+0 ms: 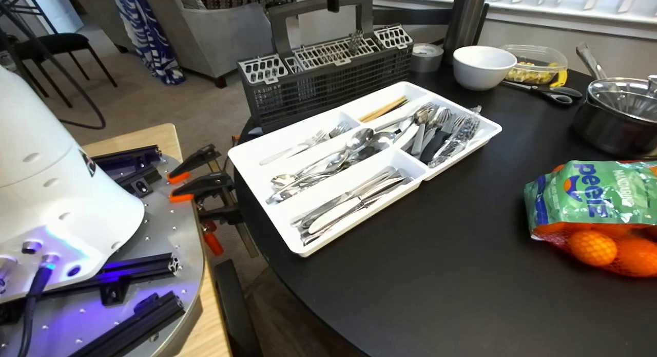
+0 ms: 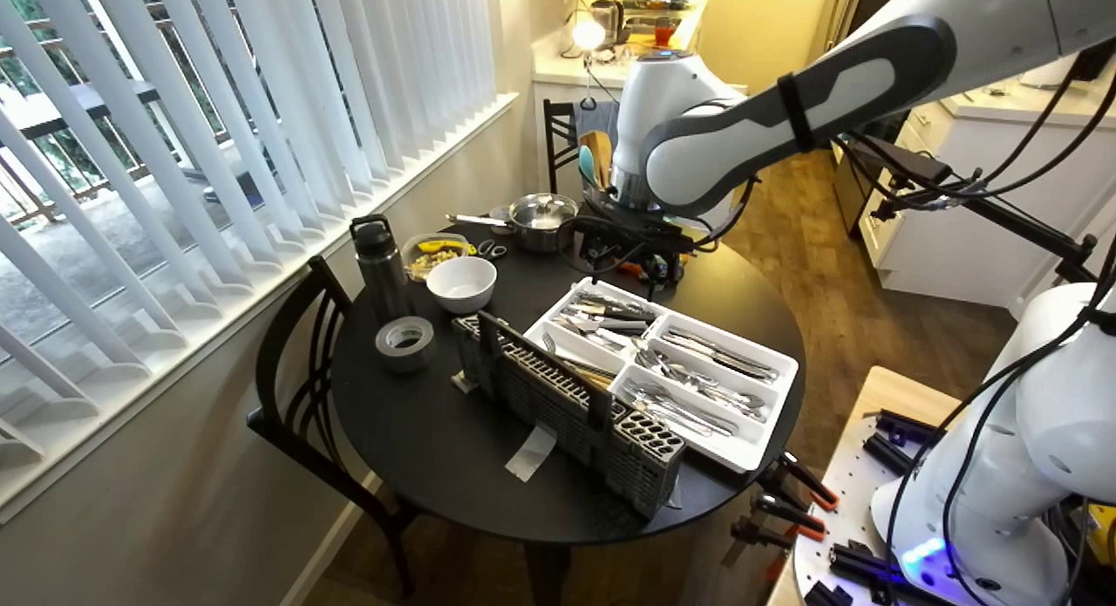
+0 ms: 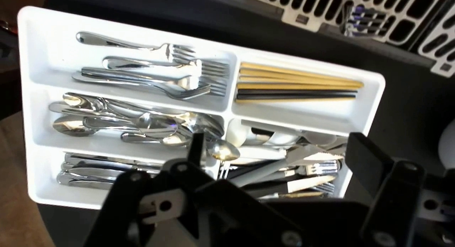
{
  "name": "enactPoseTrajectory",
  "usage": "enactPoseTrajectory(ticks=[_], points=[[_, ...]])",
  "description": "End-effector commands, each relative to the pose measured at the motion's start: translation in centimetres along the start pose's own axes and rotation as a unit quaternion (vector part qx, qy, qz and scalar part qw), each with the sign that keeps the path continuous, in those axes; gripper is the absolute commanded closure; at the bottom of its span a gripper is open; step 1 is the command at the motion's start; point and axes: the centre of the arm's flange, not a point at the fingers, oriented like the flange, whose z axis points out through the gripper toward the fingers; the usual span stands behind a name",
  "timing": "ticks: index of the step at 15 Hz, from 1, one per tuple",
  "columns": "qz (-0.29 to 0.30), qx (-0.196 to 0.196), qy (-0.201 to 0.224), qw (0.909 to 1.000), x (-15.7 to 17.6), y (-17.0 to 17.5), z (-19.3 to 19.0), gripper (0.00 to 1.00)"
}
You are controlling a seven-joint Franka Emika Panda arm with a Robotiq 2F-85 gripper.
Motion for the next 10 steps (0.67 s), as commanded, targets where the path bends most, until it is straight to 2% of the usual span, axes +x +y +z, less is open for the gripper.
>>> enactPoseTrajectory(ticks=[1, 5, 7, 10], points=[[-0.063, -0.04, -0.065, 0.9951, 1.0, -2.0, 0.3, 0.0], [-0.106, -0.121, -0.125, 0.9789, 0.6, -4.8, 1.3, 0.0], [-0.102, -0.155, -0.125, 0.9746, 0.4, -6.2, 2.2, 0.0], [-0.092, -0.174, -0.105, 0.9748, 0.4, -8.2, 3.5, 0.0]])
